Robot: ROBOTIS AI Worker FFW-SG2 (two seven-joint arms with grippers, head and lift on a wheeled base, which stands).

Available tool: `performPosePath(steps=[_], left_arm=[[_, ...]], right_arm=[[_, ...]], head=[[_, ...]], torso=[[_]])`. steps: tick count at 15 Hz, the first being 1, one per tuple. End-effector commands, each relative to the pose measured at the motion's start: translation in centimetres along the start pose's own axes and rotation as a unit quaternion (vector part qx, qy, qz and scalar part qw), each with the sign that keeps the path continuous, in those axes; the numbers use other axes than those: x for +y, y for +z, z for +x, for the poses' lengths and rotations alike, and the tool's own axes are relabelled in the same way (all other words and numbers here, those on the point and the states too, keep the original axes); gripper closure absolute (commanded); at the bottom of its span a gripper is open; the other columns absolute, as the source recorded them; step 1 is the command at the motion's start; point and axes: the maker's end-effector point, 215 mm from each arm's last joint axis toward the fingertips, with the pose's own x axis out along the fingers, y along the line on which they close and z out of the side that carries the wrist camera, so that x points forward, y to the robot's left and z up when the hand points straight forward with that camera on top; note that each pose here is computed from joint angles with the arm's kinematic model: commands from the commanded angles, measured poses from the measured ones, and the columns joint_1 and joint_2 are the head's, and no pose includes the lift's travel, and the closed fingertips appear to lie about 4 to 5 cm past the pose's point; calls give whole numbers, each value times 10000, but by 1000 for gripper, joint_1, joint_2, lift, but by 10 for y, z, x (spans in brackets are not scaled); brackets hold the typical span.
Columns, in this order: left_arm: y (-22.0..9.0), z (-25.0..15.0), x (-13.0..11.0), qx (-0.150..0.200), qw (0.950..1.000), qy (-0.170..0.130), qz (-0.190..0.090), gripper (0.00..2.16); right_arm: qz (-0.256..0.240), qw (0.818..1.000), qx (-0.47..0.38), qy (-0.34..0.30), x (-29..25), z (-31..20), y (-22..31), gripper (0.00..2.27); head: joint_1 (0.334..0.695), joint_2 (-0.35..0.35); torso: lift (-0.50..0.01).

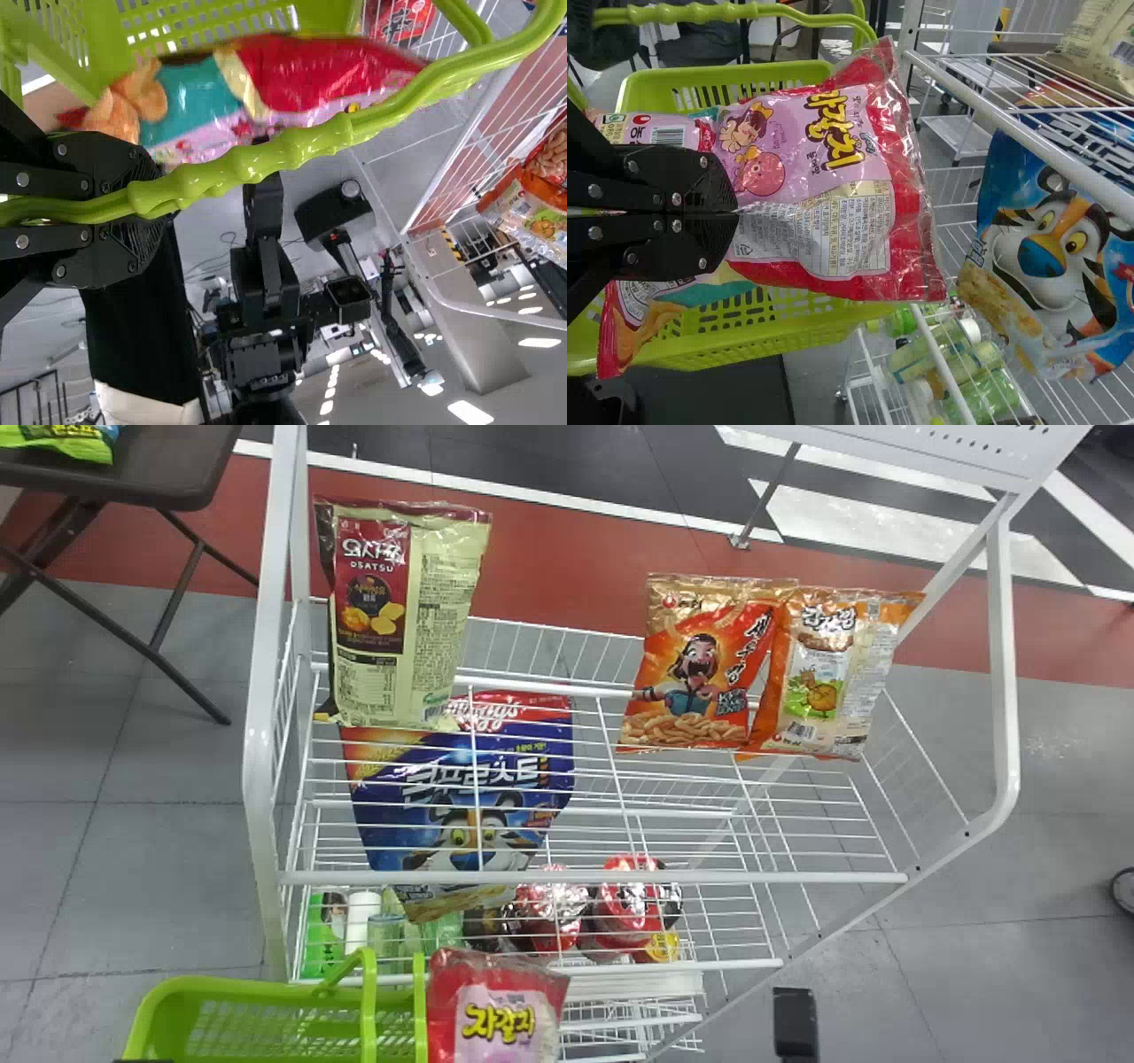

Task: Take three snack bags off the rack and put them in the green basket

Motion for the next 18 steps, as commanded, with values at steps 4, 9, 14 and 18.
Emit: performPosePath(steps=[4,9,14,18], left_arm=[[-7,7,-5,125,9999,0,41,1929],[-7,8,-3,123,9999,29,49,1929],[-5,10,0,119,9999,7,46,1929],[-6,10,0,131,9999,10,42,1929]], right_arm=[[-411,9991,53,25,2,57,1,2246],[-241,9958,887,-8,-5,72,-61,2061],[-163,9924,1209,-171,-17,70,-86,394],[-693,9966,218,-379,-26,60,-17,33]], head=[[695,-350],[695,-350],[695,-350],[695,-350]], torso=[[-25],[-25],[-25],[-25]])
